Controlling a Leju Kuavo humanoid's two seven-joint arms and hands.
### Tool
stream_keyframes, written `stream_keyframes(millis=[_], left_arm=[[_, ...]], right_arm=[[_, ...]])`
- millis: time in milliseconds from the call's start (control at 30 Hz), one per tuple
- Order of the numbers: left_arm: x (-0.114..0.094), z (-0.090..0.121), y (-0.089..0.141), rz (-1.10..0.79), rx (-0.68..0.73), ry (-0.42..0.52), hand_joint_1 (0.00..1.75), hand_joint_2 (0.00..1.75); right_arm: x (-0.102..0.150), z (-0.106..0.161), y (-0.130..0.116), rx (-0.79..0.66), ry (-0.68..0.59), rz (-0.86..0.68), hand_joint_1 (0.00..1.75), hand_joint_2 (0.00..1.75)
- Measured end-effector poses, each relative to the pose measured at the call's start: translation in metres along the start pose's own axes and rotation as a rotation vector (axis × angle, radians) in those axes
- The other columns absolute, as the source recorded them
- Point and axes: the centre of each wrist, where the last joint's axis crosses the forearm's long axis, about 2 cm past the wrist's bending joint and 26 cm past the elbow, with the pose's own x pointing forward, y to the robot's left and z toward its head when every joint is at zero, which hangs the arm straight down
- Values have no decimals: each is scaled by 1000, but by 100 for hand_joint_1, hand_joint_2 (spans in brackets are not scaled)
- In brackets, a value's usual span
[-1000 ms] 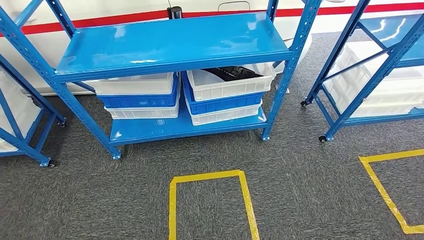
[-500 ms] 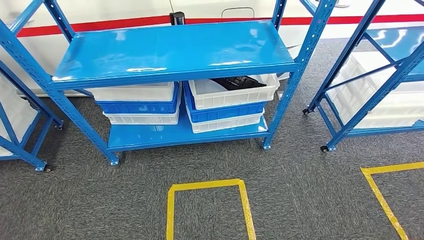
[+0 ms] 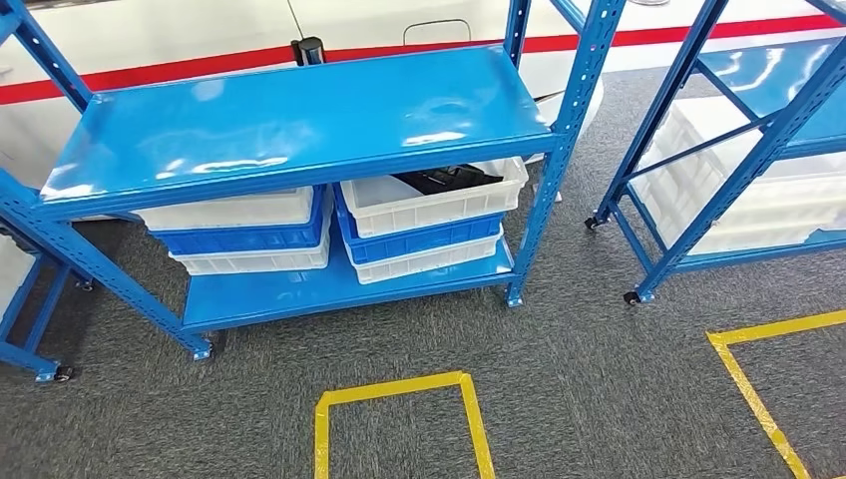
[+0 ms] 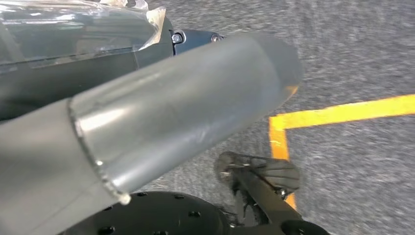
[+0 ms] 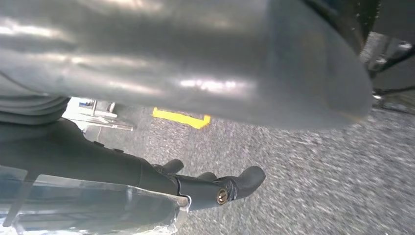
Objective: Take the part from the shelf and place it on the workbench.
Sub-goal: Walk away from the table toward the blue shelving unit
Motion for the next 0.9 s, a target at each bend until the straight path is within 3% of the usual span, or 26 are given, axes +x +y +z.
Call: stream_keyframes(millis=[900], left_arm=[[2,-2,1,-34,-44,-21,0,0]], right_arm=[[-2,0,-1,3,9,-59,0,0]])
